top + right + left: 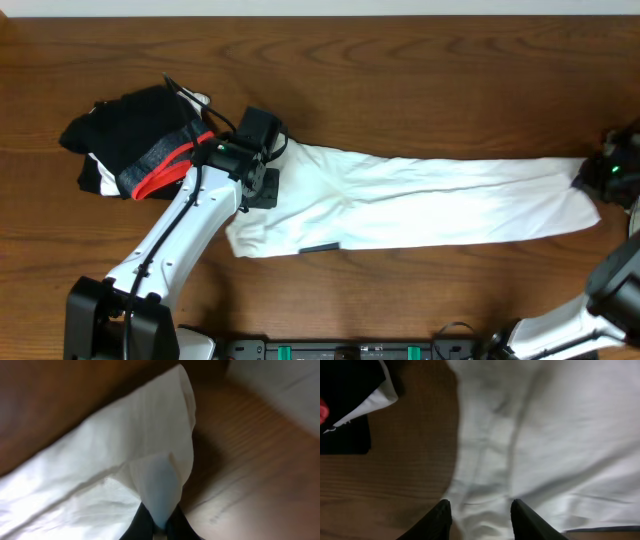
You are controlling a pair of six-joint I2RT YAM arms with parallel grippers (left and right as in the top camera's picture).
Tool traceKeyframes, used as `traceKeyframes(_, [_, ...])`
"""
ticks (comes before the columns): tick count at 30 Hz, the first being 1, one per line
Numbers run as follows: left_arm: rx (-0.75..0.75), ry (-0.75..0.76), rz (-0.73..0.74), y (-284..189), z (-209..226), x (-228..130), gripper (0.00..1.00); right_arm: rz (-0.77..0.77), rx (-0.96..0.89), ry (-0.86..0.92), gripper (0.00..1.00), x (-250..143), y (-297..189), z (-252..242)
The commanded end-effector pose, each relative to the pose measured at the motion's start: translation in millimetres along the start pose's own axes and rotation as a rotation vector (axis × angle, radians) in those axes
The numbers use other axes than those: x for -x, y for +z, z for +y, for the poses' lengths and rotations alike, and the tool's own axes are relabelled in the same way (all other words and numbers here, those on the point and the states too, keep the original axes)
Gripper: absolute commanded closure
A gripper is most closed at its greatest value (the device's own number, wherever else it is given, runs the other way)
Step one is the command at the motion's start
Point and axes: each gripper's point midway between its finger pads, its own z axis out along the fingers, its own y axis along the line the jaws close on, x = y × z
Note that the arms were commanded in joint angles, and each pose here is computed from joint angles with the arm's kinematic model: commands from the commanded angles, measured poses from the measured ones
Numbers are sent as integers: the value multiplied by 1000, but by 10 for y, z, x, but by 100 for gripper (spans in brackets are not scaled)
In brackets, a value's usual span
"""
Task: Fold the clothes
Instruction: 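Grasp the strip's right end with the right gripper and lift it, then fold the right end leftward over the strip with the right gripper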
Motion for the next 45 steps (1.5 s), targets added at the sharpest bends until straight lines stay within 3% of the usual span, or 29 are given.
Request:
traceKeyframes(1, [12,1,-2,-23,71,23,58,-123,-29,8,99,194,-418,68])
traceKeyframes(7, [19,-41,-2,-54,205,30,59,-125,73,-76,99,103,-556,582])
traceKeyframes(21, [64,-172,-73,-245,650,94,57,62,154,-514,99,-686,-238,2120])
traceKeyframes(33, [66,-172,-68,-249,655,78,57,296,116,-747,99,-1525,276,2633])
traceKeyframes(42, [65,-172,-69,-249,655,79,53,368,102,-819,98,-1835,371,2726])
traceKeyframes(44, [66,-172,-69,-249,655,80,53,368,101,-808,79,-1841,371,2733])
traceKeyframes(45, [66,-172,-69,-249,656,80,53,370,110,-802,75,-1849,367,2748])
